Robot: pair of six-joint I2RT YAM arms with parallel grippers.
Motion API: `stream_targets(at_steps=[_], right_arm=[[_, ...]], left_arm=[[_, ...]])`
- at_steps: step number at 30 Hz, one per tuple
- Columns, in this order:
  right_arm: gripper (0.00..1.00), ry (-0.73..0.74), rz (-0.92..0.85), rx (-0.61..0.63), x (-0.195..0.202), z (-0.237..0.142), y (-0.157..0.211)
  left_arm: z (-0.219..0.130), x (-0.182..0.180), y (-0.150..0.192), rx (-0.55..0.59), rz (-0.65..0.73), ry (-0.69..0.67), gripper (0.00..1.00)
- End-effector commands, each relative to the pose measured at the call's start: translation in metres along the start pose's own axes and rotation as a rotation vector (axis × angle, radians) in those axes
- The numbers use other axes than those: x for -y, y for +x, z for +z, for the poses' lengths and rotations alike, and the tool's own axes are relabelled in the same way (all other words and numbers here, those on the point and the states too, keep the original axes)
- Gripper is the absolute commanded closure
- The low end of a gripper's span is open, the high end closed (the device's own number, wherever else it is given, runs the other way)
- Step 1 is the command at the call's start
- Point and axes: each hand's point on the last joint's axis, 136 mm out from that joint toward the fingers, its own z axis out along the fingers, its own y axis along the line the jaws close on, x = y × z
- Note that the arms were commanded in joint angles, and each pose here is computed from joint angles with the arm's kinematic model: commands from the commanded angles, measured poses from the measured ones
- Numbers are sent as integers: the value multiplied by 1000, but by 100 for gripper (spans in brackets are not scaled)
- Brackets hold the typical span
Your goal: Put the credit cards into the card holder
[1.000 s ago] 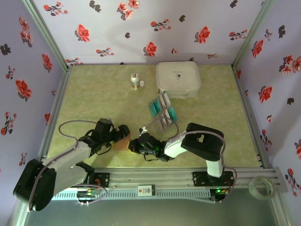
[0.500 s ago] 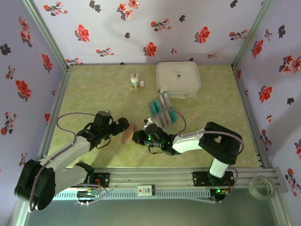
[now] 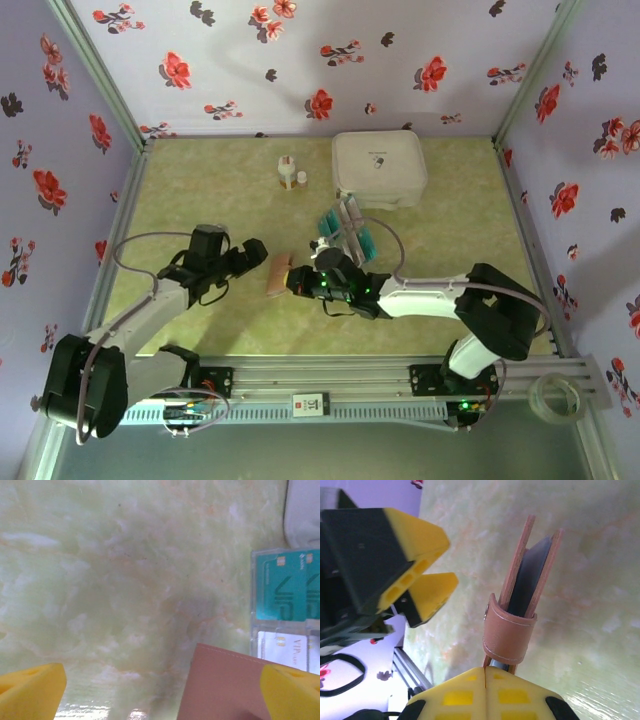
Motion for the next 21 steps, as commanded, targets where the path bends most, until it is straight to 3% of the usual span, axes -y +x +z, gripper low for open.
stream_targets(at_steps=[1,13,21], right_arm=[[100,-64,-48,39,-32,-13,-23],[100,-184,-87,111,-93,-24,-64],[100,-214,-57,109,-94,-6,-66]], left_arm=[[-4,32,-20,8,-57,162,0],[-16,88,-59,43,-247,464,0],[-32,110,-73,81,-308,598,0]])
